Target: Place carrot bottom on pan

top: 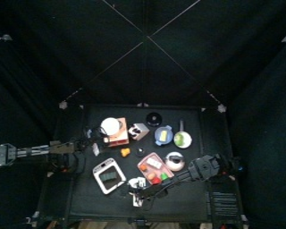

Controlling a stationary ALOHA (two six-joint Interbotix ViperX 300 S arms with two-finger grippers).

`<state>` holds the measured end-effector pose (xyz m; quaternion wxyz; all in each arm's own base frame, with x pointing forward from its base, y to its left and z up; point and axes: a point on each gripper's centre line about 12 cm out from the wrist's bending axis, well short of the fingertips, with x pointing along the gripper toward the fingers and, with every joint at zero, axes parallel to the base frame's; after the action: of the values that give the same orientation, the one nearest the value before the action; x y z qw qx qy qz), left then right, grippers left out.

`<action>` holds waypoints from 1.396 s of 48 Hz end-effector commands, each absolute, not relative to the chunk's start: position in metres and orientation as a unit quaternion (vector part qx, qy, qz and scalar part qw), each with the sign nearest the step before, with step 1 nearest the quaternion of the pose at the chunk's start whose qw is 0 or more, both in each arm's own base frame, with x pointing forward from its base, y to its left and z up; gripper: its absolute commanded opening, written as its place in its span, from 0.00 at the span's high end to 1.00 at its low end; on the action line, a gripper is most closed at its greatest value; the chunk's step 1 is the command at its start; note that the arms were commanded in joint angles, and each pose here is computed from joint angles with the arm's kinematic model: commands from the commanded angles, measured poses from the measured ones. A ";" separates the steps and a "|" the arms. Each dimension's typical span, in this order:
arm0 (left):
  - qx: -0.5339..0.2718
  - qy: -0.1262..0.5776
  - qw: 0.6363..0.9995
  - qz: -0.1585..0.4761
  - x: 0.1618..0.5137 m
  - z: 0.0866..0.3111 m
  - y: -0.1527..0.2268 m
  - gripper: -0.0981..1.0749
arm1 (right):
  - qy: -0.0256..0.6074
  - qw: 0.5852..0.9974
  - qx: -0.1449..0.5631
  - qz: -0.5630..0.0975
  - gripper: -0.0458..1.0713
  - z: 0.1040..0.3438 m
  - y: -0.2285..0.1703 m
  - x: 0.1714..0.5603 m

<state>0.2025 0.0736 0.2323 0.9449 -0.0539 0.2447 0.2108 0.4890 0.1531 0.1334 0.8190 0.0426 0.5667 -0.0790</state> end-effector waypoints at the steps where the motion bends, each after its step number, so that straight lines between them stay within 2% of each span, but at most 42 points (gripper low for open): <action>1: -0.055 0.238 0.946 0.211 0.204 0.237 0.074 0.18 | 0.539 0.837 0.059 -0.073 0.31 0.166 0.151 0.493; 16: -0.053 0.238 0.947 0.211 0.204 0.237 0.074 0.18 | 0.502 0.860 0.054 -0.075 0.31 0.200 0.142 0.490; 30: -0.055 0.238 0.946 0.211 0.204 0.236 0.074 0.18 | 0.466 0.872 0.102 -0.107 0.31 0.215 0.108 0.479; 46: -0.055 0.238 0.947 0.211 0.204 0.237 0.074 0.18 | 0.410 0.869 0.168 -0.220 0.31 0.242 0.049 0.434; 59: -0.057 0.238 0.946 0.211 0.204 0.236 0.074 0.18 | 0.355 0.833 0.271 -0.327 0.31 0.247 -0.008 0.378; 67: -0.058 0.239 0.946 0.211 0.204 0.236 0.074 0.18 | 0.325 0.811 0.313 -0.371 0.31 0.243 -0.032 0.345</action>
<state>0.2021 0.0734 0.2310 0.9444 -0.0562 0.2459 0.2111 0.3596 -0.0221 0.2298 0.8106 0.2922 0.3538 -0.3638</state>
